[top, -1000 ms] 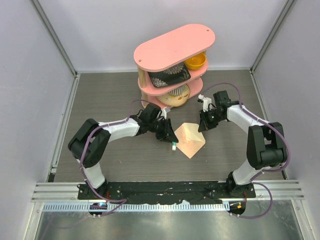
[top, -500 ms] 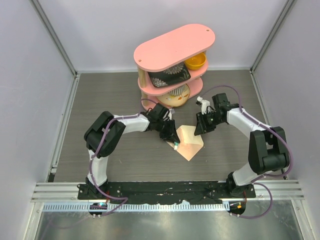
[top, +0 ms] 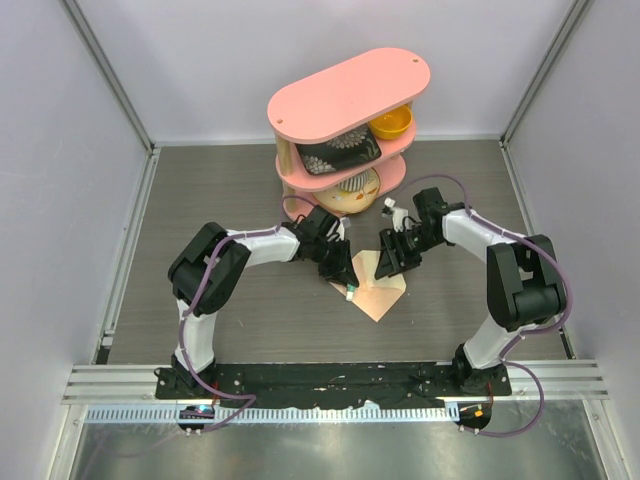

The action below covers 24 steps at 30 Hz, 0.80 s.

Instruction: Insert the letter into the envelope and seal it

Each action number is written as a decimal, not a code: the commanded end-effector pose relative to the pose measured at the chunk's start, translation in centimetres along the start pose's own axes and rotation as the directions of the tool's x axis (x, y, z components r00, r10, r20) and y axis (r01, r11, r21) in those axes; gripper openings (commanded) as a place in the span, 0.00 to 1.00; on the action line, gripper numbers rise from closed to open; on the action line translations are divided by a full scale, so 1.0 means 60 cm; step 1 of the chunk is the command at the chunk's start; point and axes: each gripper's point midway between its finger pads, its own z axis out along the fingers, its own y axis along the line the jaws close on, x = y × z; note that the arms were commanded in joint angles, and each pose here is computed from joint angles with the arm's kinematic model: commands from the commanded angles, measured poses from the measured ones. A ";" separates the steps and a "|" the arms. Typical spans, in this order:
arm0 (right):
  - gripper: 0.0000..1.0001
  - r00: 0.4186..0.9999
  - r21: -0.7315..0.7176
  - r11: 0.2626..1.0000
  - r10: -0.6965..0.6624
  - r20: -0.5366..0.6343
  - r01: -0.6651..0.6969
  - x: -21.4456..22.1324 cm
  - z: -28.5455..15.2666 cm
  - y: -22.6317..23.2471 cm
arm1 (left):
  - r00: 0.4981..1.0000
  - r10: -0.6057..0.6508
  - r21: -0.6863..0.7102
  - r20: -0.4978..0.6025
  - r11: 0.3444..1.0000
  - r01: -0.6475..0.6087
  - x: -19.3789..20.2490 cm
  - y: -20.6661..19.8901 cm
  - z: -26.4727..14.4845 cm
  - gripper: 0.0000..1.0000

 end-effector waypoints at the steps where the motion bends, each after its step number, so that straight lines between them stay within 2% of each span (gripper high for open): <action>1: 0.60 0.986 -0.011 0.996 -0.084 0.143 0.086 -0.081 -0.065 0.027 | 0.999 0.042 -0.024 -0.007 0.999 -0.042 0.000 0.005 -0.005 0.00; 2: 0.64 0.983 0.015 0.996 -0.088 0.159 0.086 -0.092 -0.074 0.018 | 0.999 0.048 -0.026 -0.009 0.998 -0.048 -0.001 0.006 -0.005 0.00; 6: 0.64 0.974 0.079 0.996 -0.067 0.215 0.051 -0.137 -0.102 -0.039 | 0.995 0.094 -0.057 -0.036 0.994 -0.096 0.002 0.019 -0.005 0.00; 8: 0.61 0.974 0.102 0.995 -0.019 0.225 -0.004 -0.149 -0.101 -0.071 | 0.994 0.106 -0.055 -0.040 0.993 -0.108 0.001 0.020 -0.006 0.00; 9: 0.58 0.968 0.164 0.986 -0.016 0.251 -0.026 -0.162 -0.102 -0.096 | 0.993 0.108 -0.058 -0.040 0.992 -0.110 0.000 0.021 -0.007 0.00; 10: 0.49 0.966 0.186 0.981 0.002 0.260 -0.052 -0.161 -0.098 -0.109 | 0.993 0.110 -0.057 -0.039 0.992 -0.112 0.000 0.020 -0.007 0.00; 12: 0.40 0.958 0.229 0.969 0.024 0.286 -0.093 -0.166 -0.094 -0.130 | 0.993 0.112 -0.053 -0.041 0.992 -0.114 -0.001 0.019 -0.006 0.00; 13: 0.31 0.959 0.229 0.968 0.038 0.281 -0.106 -0.158 -0.086 -0.134 | 0.993 0.112 -0.052 -0.038 0.992 -0.114 -0.003 0.018 -0.006 0.00; 16: 0.21 0.973 0.248 0.962 0.056 0.223 -0.112 -0.131 -0.058 -0.139 | 0.993 0.116 -0.051 -0.038 0.992 -0.118 -0.004 0.016 -0.006 0.00; 18: 0.19 0.983 0.236 0.966 0.062 0.175 -0.103 -0.111 -0.038 -0.132 | 0.993 0.116 -0.051 -0.037 0.992 -0.118 -0.006 0.016 -0.006 0.00; 24: 0.19 0.992 0.068 0.993 0.093 0.081 -0.099 -0.061 -0.004 -0.068 | 0.993 0.114 -0.055 -0.035 0.992 -0.116 -0.006 0.016 -0.006 0.00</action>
